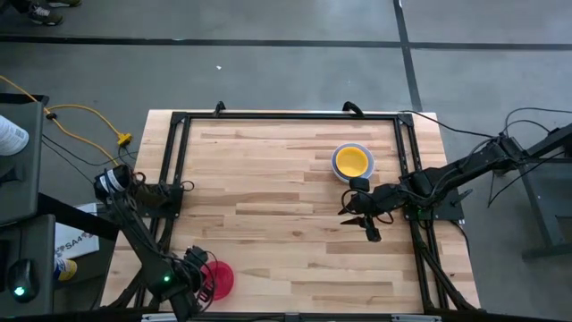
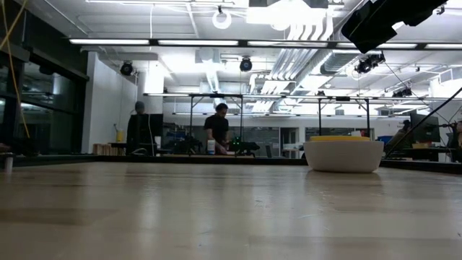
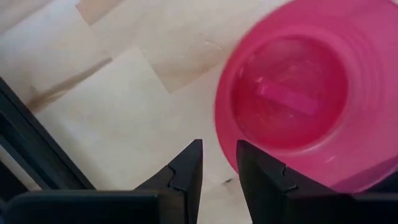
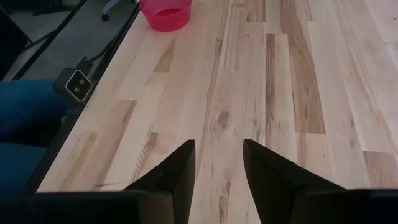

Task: Nest bowls inside each other
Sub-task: Stack the red bowl on the yellow bowl

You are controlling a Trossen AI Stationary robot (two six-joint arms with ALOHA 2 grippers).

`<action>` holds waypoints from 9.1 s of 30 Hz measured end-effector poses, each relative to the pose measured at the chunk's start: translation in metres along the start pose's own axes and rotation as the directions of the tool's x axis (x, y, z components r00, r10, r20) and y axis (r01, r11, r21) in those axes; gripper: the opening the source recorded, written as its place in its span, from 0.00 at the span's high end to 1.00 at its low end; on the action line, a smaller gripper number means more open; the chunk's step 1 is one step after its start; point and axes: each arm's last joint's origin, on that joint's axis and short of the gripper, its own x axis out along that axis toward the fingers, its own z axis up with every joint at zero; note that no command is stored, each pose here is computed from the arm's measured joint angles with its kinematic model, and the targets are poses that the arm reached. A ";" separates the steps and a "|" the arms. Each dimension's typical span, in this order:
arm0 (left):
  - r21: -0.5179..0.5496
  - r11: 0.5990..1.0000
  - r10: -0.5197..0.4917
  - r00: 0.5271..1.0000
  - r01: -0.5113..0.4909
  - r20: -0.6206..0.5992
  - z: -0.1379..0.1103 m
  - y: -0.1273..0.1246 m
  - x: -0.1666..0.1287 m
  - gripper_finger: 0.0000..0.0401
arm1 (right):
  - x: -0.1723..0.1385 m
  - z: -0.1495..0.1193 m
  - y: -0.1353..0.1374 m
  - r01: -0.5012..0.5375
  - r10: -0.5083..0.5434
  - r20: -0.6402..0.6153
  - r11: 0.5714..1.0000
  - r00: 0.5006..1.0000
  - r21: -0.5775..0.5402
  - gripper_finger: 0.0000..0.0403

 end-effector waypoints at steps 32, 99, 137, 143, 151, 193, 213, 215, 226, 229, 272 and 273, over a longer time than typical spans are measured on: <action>-0.055 0.989 -0.141 0.989 0.138 -0.047 0.006 0.012 0.021 0.99 | 0.000 0.000 0.000 0.000 0.000 0.002 1.000 1.000 -0.001 0.68; 0.232 0.948 -0.242 0.967 0.217 0.083 0.344 -0.016 -0.041 1.00 | 0.088 0.075 0.007 -0.020 -0.039 -0.134 0.910 0.990 -0.415 0.68; 0.328 0.907 -0.282 0.960 0.265 0.005 0.340 -0.041 -0.053 1.00 | 0.095 0.068 -0.002 -0.026 -0.094 -0.194 0.841 0.976 -0.540 0.68; 0.357 0.896 -0.284 0.959 0.262 0.010 0.331 -0.048 -0.053 1.00 | 0.095 0.068 -0.002 -0.032 -0.084 -0.194 0.850 0.977 -0.526 0.68; 0.372 0.883 -0.314 0.949 0.287 0.013 0.320 -0.057 -0.054 1.00 | 0.096 0.075 -0.001 -0.046 -0.025 -0.126 0.847 0.992 -0.530 0.68; 0.376 0.875 -0.326 0.945 0.305 -0.008 0.320 -0.057 -0.054 1.00 | 0.112 0.066 -0.005 -0.065 -0.043 -0.182 0.833 0.982 -0.549 0.68; 0.376 0.875 -0.325 0.946 0.304 -0.007 0.320 -0.057 -0.054 1.00 | 0.112 0.066 -0.005 -0.066 -0.045 -0.187 0.834 0.981 -0.548 0.76; 0.376 0.875 -0.325 0.946 0.304 -0.007 0.320 -0.057 -0.054 1.00 | 0.112 0.066 -0.005 -0.068 -0.043 -0.187 0.833 0.981 -0.549 0.81; 0.378 0.874 -0.329 0.944 0.305 -0.001 0.321 -0.057 -0.054 1.00 | 0.112 0.066 -0.004 -0.075 -0.036 -0.185 0.824 0.982 -0.561 0.98; 0.408 0.858 -0.345 0.938 0.312 0.010 0.322 -0.059 -0.055 0.99 | 0.112 0.066 -0.004 -0.081 -0.030 -0.187 0.825 0.982 -0.559 0.99; 0.685 0.704 -0.385 0.911 0.188 0.146 0.329 -0.066 -0.058 0.64 | 0.111 0.054 0.004 -0.198 0.056 -0.305 0.867 0.951 -0.458 0.99; 0.686 0.702 -0.395 0.906 0.191 0.151 0.330 -0.067 -0.059 0.64 | 0.111 0.053 0.004 -0.201 0.054 -0.314 0.867 0.948 -0.457 0.99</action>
